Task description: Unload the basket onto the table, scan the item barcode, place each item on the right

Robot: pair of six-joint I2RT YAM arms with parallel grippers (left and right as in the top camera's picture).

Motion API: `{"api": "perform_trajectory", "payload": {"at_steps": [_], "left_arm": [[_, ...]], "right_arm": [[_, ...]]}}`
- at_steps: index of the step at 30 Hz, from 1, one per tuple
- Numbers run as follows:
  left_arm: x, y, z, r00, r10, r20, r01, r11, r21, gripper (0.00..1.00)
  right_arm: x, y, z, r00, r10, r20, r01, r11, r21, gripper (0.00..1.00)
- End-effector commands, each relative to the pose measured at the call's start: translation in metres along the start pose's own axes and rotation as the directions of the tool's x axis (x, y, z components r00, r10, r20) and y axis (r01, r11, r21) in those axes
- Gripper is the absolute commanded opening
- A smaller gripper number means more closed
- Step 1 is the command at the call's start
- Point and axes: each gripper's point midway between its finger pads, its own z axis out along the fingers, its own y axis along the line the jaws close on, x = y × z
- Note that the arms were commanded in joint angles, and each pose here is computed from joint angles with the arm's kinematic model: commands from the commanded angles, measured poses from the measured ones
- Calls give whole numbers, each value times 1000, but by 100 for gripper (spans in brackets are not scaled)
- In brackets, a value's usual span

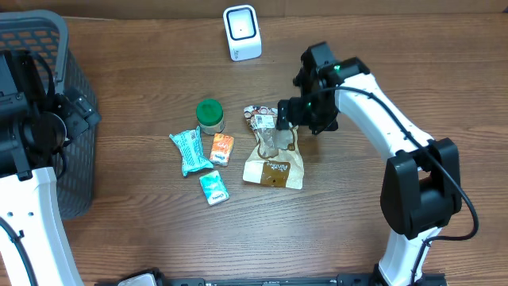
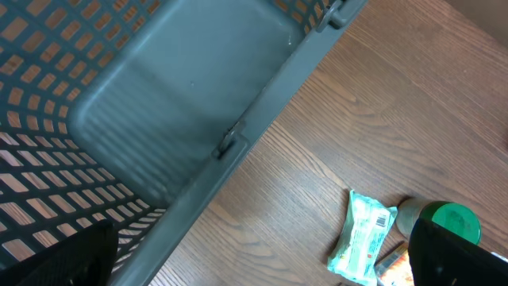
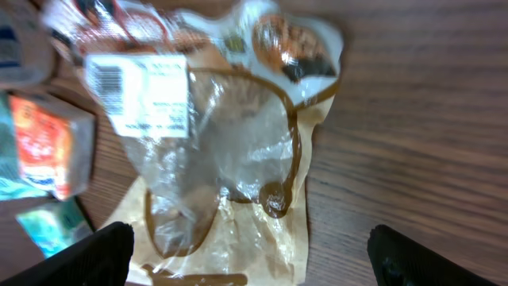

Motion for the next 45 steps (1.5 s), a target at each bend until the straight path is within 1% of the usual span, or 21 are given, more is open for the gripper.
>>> {"api": "perform_trajectory", "payload": {"at_steps": [1, 8, 18, 22, 25, 28, 30, 31, 32, 35, 36, 39, 40, 42, 45], "left_arm": [[-5, 3, -3, 1000, -10, 20, 11, 1000, -12, 100], [-5, 3, -3, 1000, -10, 20, 11, 1000, -12, 99], [-5, 3, -3, 1000, -10, 20, 11, 1000, -12, 99], [-5, 3, -3, 1000, -10, 20, 10, 1000, -12, 99], [-5, 3, -3, 1000, -10, 20, 10, 1000, -12, 100], [-5, 3, -3, 1000, -10, 20, 10, 1000, -12, 100], [-5, 3, -3, 1000, -10, 20, 10, 1000, -12, 100], [-5, 3, -3, 1000, -10, 20, 10, 1000, -12, 99], [-5, 3, -3, 1000, -10, 20, 10, 1000, -12, 100], [-5, 3, -3, 1000, -10, 20, 10, 1000, -12, 100], [-5, 3, -3, 1000, -10, 20, 10, 1000, -12, 100], [-5, 3, -3, 1000, -10, 20, 10, 1000, -12, 99], [-5, 3, -3, 1000, -10, 20, 10, 1000, -12, 99], [-5, 3, -3, 1000, -10, 20, 10, 1000, -12, 100], [-5, 3, -3, 1000, -10, 20, 10, 1000, -12, 100]], "right_arm": [[14, -6, 18, 999, -2, -45, 2, 1000, -2, 96], [34, -9, 40, 995, 9, -95, -13, 999, -40, 93], [43, 3, 46, 992, 4, -123, -19, 993, -120, 92], [56, -4, 63, 990, 12, -139, -29, 993, -118, 92], [68, -3, 77, 988, 17, -152, -42, 985, -167, 90], [75, 0, 87, 989, 13, -148, -46, 973, -225, 81], [78, 1, 91, 990, 11, -144, -47, 966, -254, 70], [78, 2, 92, 990, 9, -142, -47, 964, -261, 63], [79, 2, 93, 990, 9, -140, -45, 964, -261, 53], [75, 2, 94, 992, 10, -124, -43, 963, -265, 26], [73, 3, 94, 993, 7, -115, -38, 963, -268, 19], [69, 4, 94, 995, 2, -98, -29, 962, -272, 6], [68, 2, 93, 995, 6, -96, -32, 961, -273, 4], [64, 0, 90, 995, 35, -94, -59, 960, -272, 4], [54, 6, 80, 995, 49, -90, -76, 943, -323, 4]]}}
